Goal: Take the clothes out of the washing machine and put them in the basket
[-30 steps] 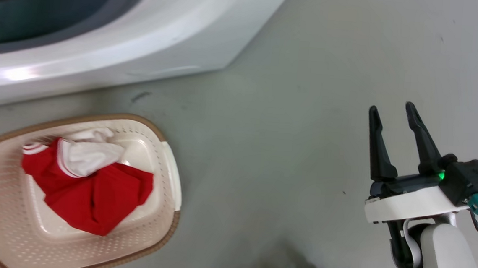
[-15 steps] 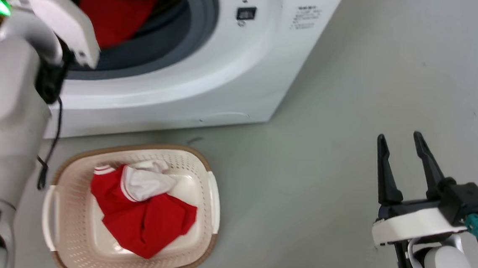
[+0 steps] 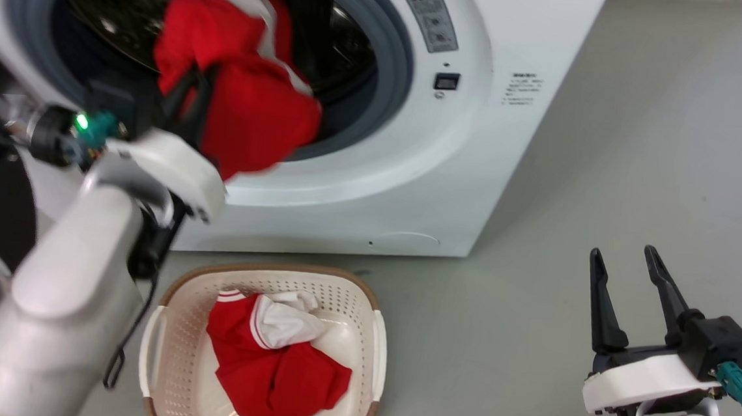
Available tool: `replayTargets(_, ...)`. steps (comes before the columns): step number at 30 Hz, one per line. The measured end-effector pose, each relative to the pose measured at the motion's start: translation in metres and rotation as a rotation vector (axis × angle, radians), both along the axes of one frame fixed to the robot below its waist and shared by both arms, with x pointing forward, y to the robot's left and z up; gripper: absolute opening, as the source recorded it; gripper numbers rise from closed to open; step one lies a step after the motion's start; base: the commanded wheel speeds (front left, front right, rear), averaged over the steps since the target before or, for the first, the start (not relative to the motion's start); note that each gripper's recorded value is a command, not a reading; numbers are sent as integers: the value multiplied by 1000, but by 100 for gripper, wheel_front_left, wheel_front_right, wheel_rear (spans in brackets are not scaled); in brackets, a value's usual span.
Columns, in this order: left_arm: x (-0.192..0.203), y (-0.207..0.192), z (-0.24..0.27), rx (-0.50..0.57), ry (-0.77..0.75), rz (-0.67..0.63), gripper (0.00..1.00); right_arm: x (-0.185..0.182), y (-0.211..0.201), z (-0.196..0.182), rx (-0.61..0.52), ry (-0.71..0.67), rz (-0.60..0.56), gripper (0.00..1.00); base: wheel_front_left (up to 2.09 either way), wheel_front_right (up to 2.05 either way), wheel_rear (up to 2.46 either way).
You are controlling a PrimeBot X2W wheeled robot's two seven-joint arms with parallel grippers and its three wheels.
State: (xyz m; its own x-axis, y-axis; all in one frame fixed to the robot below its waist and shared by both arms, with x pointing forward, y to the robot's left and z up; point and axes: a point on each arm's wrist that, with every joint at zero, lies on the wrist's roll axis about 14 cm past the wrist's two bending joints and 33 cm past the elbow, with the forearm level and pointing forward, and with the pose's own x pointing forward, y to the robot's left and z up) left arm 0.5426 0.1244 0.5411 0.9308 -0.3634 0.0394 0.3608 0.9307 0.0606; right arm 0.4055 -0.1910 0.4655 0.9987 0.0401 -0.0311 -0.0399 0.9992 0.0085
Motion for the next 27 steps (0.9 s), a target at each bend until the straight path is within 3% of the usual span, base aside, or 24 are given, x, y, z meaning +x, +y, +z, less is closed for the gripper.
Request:
replayTargets(5, -45, -3, -11, -54, 67, -15, 0, -1, 9, 5, 8, -14, 24, 100, 0, 0, 0)
replayTargets(14, -120, -5, -114, -32, 425, -30, 0, 5, 19, -6, 12, 12, 53, 100, 0, 0, 0)
replayTargets(21, -155, 20, -204, 21, 715, 27, 0, 17, 20, -21, -3, 45, 59, 100, 0, 0, 0)
replayTargets(27, -148, 19, -250, 39, 812, 37, 0, 28, 15, -41, -23, 86, 50, 100, 0, 0, 0)
